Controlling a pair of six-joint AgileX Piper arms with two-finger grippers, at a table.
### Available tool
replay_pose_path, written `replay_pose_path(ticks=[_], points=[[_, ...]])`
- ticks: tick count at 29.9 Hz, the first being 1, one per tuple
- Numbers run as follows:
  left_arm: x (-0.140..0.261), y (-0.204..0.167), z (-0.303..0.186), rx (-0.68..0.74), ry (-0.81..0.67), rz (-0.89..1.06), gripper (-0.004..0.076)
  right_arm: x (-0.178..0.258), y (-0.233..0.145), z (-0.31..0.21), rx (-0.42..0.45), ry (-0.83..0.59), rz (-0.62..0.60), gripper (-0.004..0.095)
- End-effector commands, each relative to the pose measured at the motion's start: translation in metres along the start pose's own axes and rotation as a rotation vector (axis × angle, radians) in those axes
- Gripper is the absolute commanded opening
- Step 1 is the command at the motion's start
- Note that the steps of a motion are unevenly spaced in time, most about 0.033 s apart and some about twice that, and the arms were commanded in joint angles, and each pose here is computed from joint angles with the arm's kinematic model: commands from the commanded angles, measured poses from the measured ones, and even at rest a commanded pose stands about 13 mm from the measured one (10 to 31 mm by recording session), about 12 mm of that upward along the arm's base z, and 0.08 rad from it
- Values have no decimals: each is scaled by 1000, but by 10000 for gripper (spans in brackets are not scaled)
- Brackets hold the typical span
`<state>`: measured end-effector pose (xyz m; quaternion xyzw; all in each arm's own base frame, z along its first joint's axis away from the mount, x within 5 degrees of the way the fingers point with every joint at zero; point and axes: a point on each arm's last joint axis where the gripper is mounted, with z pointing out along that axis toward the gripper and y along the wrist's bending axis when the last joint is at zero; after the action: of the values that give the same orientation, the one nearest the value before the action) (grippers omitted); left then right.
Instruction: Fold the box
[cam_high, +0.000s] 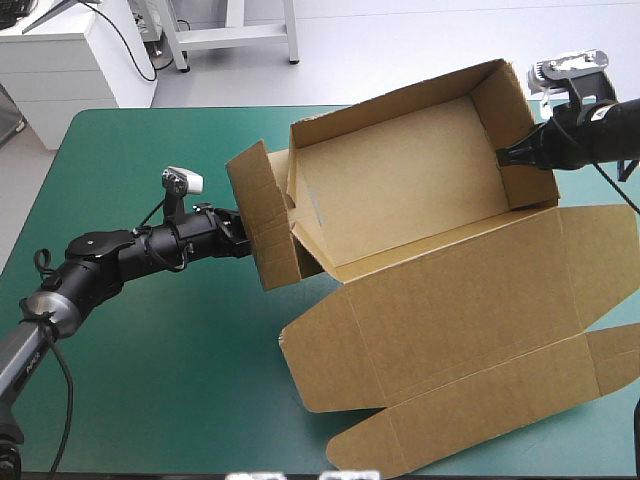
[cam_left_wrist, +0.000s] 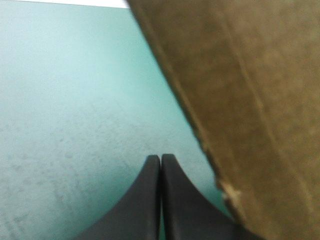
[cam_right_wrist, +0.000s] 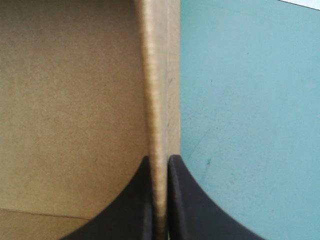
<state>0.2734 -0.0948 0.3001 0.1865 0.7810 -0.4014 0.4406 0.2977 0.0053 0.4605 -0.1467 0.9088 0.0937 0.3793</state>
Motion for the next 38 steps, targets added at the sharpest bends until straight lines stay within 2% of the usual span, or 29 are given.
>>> replay_pose_path(ticks=[1, 6, 12, 17, 26, 30, 38], points=[[-18, -22, -8, 153, -106, -19, -8, -11, 4, -15, 1, -125, 34, -21], [-26, -29, -10, 241, -184, -84, -8, -14, 3, -7, -28, -129, 64, -19], [-36, -33, -12, 263, -198, -91, 8, -20, 14, -2, -4, -160, 44, -17], [-43, -40, -15, 310, -204, -84, 131, -23, 23, 2, 48, -167, 11, -17], [-49, -43, -16, 329, -210, -86, 393, -30, 34, 8, 28, -206, 12, -17], [-51, -47, -18, 365, -207, -83, 449, -30, 33, 11, 26, -198, 25, -17], [-65, -52, -21, 370, -224, -95, 484, -30, 33, 11, 24, -206, 25, -17]])
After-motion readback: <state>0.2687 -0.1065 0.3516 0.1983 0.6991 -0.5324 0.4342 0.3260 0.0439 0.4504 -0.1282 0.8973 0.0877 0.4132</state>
